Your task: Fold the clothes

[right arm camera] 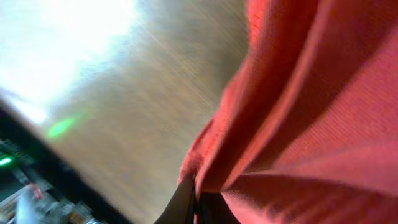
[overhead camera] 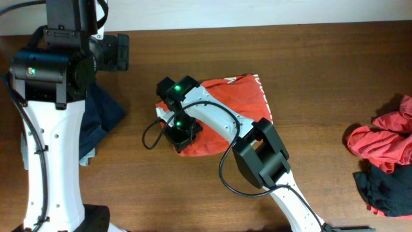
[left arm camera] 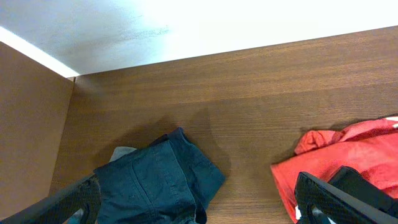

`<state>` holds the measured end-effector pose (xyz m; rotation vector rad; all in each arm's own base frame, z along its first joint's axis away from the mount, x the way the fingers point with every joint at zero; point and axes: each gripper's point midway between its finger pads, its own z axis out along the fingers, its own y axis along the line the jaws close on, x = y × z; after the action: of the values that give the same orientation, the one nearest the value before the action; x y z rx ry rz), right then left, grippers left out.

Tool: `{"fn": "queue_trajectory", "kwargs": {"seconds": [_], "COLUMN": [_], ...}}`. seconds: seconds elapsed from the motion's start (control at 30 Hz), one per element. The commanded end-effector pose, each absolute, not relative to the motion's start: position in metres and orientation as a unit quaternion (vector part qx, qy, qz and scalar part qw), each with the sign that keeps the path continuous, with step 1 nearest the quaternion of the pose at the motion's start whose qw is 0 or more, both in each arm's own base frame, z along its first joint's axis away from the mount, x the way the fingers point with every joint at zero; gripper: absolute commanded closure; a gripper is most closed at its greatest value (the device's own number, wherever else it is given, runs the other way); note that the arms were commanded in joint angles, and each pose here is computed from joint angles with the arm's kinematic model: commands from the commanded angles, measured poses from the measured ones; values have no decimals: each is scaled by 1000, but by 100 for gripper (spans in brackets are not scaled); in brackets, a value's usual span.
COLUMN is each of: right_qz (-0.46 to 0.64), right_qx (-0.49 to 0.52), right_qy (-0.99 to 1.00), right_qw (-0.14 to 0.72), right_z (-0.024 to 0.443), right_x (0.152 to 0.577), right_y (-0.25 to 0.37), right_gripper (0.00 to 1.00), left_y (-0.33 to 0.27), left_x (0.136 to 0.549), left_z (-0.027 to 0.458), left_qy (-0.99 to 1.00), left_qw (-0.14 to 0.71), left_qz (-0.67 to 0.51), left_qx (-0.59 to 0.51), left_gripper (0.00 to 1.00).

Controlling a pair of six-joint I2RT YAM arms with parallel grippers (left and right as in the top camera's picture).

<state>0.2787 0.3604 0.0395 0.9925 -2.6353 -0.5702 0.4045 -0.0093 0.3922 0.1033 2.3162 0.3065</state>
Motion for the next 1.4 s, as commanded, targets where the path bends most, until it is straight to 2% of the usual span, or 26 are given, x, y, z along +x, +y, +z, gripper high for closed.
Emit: {"fn": "queue_trajectory", "kwargs": {"seconds": [0.0, 0.07, 0.17, 0.3, 0.4, 0.47, 0.5, 0.53, 0.57, 0.7, 0.77, 0.87, 1.0, 1.17, 1.37], "right_qz": [-277, -280, -296, -303, -220, -125, -83, -76, -83, -151, -147, -141, -133, -128, -58], "right_qx": [368, 377, 435, 500, 480, 384, 309, 244, 191, 90, 52, 20, -6, -7, -40], "right_qy": [-879, -874, -843, -809, -849, -913, -944, -964, -976, -984, -988, -989, -987, -987, -995], "right_qw": [123, 121, 113, 60, -15, -61, -79, -78, -67, -14, 14, 52, 95, 100, 75], "right_z": [71, 71, 78, 109, 130, 136, 139, 139, 138, 134, 125, 101, 61, 15, -24], "right_x": [267, 266, 260, 262, 300, 342, 368, 385, 395, 410, 409, 400, 381, 370, 369], "right_y": [385, 386, 383, 380, 358, 322, 290, 263, 241, 184, 154, 130, 119, 115, 81], "right_gripper": [88, 76, 66, 57, 57, 58, 66, 73, 73, 73, 73, 73, 73, 73, 73], "left_y": [-4, -4, -4, -4, -6, -14, -26, -35, -45, -81, -102, -132, -148, -162, -152], "left_x": [399, 399, 399, 401, 402, 405, 411, 419, 425, 449, 456, 462, 461, 459, 459], "left_z": [407, 407, 407, 409, 408, 403, 392, 380, 365, 290, 252, 187, 119, 70, 16], "left_qy": [903, 903, 903, 900, 901, 904, 911, 918, 925, 952, 956, 955, 960, 957, 963], "left_qw": [408, 408, 408, 414, 414, 411, 400, 386, 368, 273, 224, 141, 63, 18, -23], "left_qz": [130, 130, 130, 129, 123, 103, 76, 55, 32, -54, -103, -178, -189, -197, -162], "left_qx": [39, 39, 39, 37, 40, 50, 65, 76, 88, 125, 159, 191, 199, 212, 215], "left_gripper": [1, 1, 1, 1, 1, 1, 3, 10, 24, 63, 73, 74, 75, 75, 75]}}
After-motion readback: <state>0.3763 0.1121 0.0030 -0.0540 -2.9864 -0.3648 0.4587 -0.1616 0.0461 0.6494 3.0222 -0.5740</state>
